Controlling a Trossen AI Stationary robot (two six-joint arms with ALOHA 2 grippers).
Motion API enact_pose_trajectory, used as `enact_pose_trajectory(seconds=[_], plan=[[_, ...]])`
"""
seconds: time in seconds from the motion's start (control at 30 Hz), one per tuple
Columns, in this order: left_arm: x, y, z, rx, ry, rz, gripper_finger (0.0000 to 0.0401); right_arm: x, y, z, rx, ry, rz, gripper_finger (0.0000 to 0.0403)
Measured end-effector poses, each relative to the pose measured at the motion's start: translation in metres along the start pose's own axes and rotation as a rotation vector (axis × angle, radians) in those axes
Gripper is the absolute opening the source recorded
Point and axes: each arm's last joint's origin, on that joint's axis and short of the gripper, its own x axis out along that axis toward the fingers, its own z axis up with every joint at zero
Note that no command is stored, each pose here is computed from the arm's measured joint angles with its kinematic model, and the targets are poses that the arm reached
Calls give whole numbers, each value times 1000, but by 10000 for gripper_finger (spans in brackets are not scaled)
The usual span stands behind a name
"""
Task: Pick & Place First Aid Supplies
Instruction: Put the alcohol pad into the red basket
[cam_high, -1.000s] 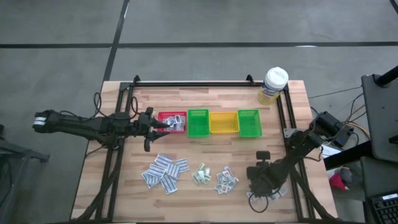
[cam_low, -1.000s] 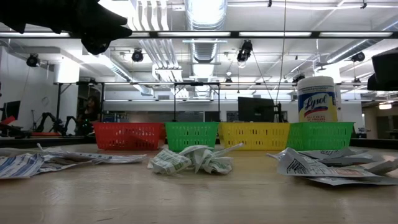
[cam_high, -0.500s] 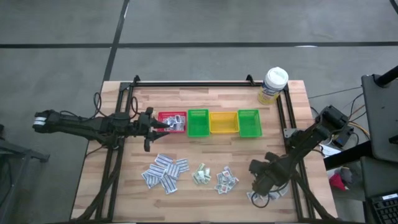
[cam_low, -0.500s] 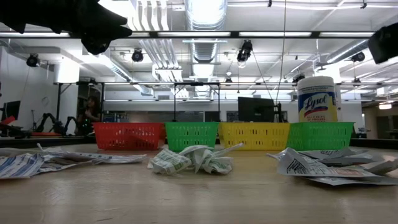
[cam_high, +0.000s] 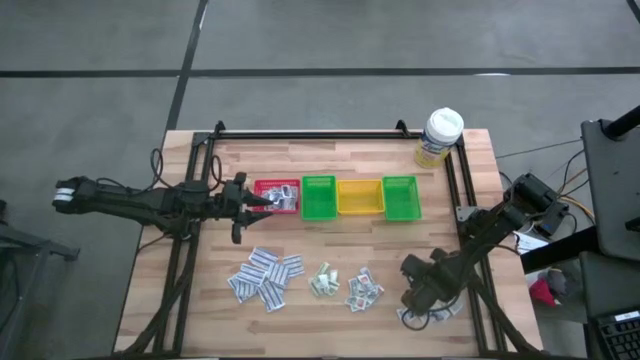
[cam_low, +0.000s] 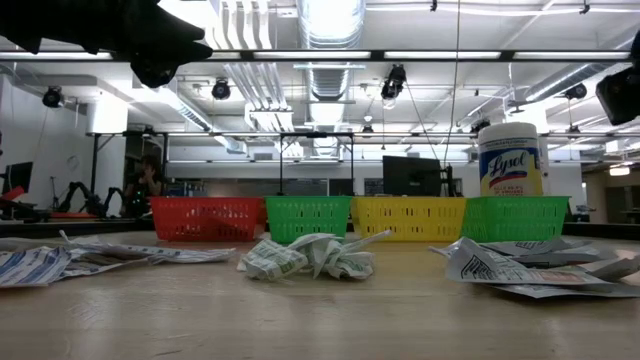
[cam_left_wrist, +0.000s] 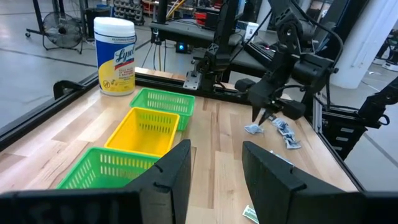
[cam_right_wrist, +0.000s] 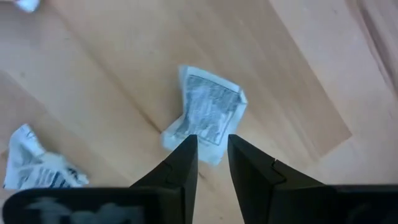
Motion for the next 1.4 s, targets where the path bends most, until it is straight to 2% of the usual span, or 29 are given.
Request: enact_pose_trajectory(seconds=[0.27, 0.5, 0.77, 0.87, 1.2, 1.4], plan=[[0, 0, 0, 0, 0, -1, 138, 14, -10, -2, 88, 2, -28, 84], [0, 0, 0, 0, 0, 0, 138, 18, -11, -2, 117, 1, -15, 88], [0, 0, 0, 0, 0, 0, 138, 22, -18, -3, 146, 5, -53, 72], [0, 0, 0, 0, 0, 0, 138, 23, -22, -3, 152, 32, -89, 71], [0, 0, 0, 0, 0, 0, 138, 24, -21, -3, 135, 46, -76, 68], [0, 0, 0, 0, 0, 0, 138, 30, -23, -4, 117, 48, -48, 47]])
